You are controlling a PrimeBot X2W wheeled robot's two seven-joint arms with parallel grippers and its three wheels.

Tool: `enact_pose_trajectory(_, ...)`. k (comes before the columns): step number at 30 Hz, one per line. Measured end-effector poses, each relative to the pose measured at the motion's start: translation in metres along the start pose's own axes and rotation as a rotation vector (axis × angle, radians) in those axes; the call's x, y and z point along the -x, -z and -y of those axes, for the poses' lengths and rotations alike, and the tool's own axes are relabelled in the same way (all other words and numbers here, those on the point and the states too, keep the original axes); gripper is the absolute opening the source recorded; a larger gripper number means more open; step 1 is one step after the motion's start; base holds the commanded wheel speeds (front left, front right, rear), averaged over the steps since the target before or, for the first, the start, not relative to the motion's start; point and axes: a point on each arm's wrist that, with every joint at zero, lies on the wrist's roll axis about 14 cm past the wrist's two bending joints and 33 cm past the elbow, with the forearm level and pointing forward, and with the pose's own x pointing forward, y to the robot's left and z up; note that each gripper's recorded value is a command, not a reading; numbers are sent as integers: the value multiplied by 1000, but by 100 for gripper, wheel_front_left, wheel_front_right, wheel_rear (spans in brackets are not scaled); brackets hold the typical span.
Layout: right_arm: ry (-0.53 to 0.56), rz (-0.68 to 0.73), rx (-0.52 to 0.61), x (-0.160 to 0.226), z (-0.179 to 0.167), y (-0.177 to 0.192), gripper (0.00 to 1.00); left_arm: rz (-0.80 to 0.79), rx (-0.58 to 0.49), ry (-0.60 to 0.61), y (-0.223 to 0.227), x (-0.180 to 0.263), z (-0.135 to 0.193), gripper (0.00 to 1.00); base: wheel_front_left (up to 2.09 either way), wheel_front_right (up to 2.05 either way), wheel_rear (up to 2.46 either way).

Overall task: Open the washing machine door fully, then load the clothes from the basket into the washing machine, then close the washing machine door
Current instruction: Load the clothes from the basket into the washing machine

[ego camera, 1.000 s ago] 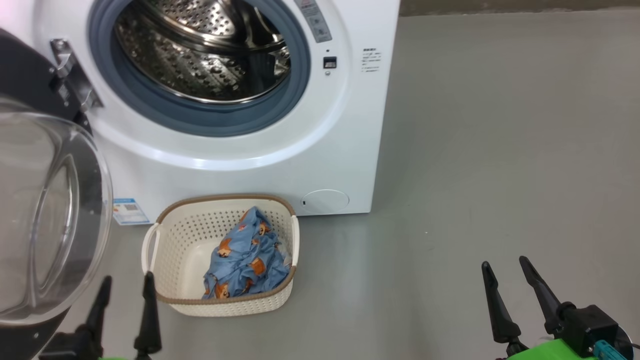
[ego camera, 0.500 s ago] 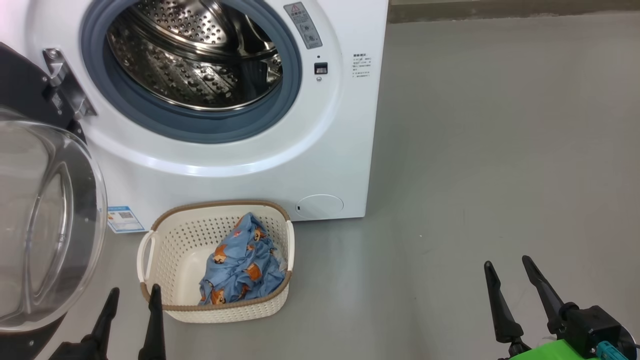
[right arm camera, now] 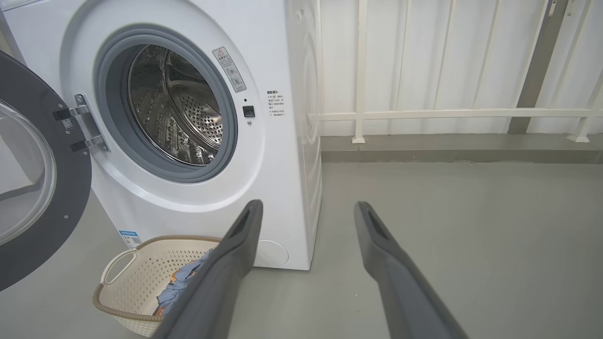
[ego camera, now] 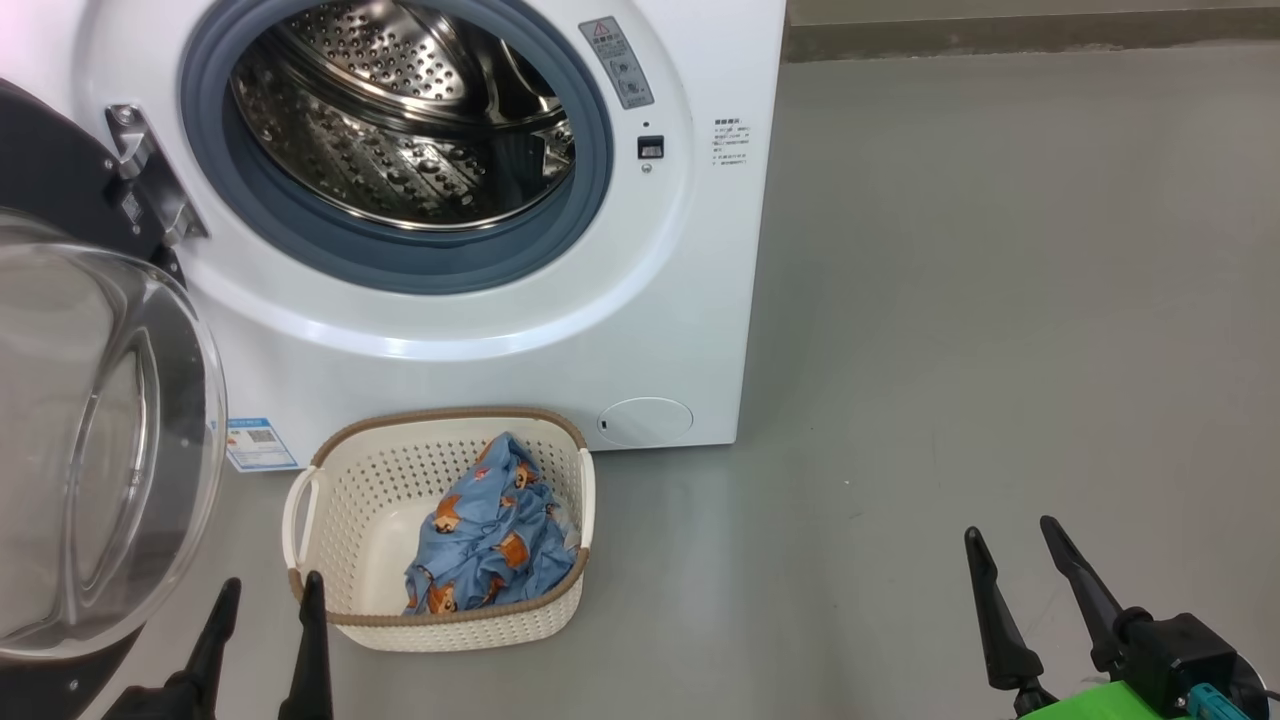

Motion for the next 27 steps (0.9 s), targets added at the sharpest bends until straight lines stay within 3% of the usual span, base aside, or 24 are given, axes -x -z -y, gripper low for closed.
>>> enact_pose_trajectory(27, -6, -19, -4, -1, -2, 6, 100, -6, 1, -16, 2, 2, -5, 100, 8, -8, 0)
